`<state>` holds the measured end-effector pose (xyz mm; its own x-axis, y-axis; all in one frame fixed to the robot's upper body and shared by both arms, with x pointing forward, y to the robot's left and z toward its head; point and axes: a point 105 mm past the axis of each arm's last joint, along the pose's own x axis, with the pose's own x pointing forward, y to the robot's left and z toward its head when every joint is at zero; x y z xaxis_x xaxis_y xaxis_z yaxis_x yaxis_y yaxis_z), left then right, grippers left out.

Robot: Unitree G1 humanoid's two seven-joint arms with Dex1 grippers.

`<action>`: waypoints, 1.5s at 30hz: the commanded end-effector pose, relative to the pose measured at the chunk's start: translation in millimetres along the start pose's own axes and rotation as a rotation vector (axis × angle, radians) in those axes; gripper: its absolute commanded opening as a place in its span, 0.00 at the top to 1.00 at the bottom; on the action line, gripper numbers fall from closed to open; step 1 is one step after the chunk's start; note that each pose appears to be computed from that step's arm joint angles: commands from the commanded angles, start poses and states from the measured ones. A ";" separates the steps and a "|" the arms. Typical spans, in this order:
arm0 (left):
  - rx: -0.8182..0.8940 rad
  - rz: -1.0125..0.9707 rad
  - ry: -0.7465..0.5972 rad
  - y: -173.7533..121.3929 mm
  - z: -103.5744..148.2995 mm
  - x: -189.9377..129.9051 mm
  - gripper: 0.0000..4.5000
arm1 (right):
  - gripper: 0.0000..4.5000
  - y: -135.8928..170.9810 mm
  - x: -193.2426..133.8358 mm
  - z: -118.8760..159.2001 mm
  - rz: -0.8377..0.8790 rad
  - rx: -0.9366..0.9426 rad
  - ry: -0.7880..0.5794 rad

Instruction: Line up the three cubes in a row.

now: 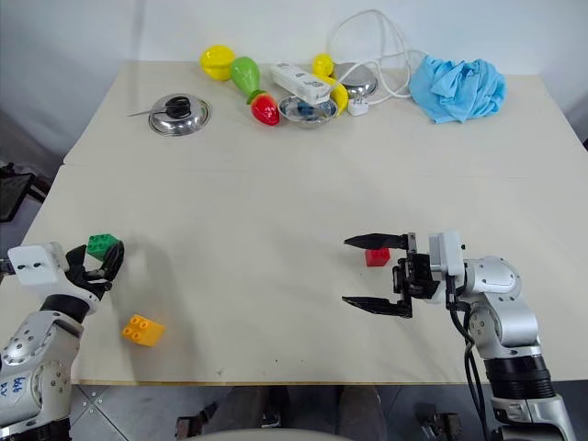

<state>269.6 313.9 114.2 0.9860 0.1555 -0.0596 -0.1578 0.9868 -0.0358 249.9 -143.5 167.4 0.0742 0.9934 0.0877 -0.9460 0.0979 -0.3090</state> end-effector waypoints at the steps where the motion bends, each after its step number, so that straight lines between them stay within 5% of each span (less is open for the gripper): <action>1: 0.043 -0.006 -0.029 3.9 12.8 1.4 0.54 | 0.00 -2.6 -3.6 9.3 -0.031 -0.051 -0.008; 3: 0.103 -0.033 -0.023 7.8 17.7 3.9 0.68 | 0.00 -2.2 -4.0 9.9 -0.041 -0.052 -0.006; 7: 0.107 -0.241 -0.101 -3.7 45.9 8.9 0.67 | 0.00 1.7 -6.2 12.7 -0.055 -0.053 0.004; 11: 0.236 -0.916 -0.149 -72.9 91.8 -4.7 0.67 | 0.00 2.9 -36.0 20.5 -0.142 -0.031 0.076; 14: 0.310 -1.124 -0.092 -97.2 94.6 -0.9 0.67 | 0.00 4.3 -52.9 21.6 -0.202 -0.022 0.113; 19: 0.433 -1.489 -0.003 -177.9 89.0 11.0 0.67 | 0.00 10.3 -104.2 18.9 -0.416 -0.007 0.212; 29: 0.520 -1.696 0.137 -284.3 50.0 8.3 0.67 | 0.00 31.8 -118.2 22.0 -0.562 -0.002 0.256; 45: 0.585 -1.639 0.132 -315.4 19.0 25.4 0.67 | 0.00 51.8 -129.9 2.0 -0.521 0.087 0.261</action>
<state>345.2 14.1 132.4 0.0837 -0.9009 -0.4258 0.9878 0.0186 0.1547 191.3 -266.9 138.8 0.6053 0.7947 -0.0456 -0.7858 0.5875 -0.1932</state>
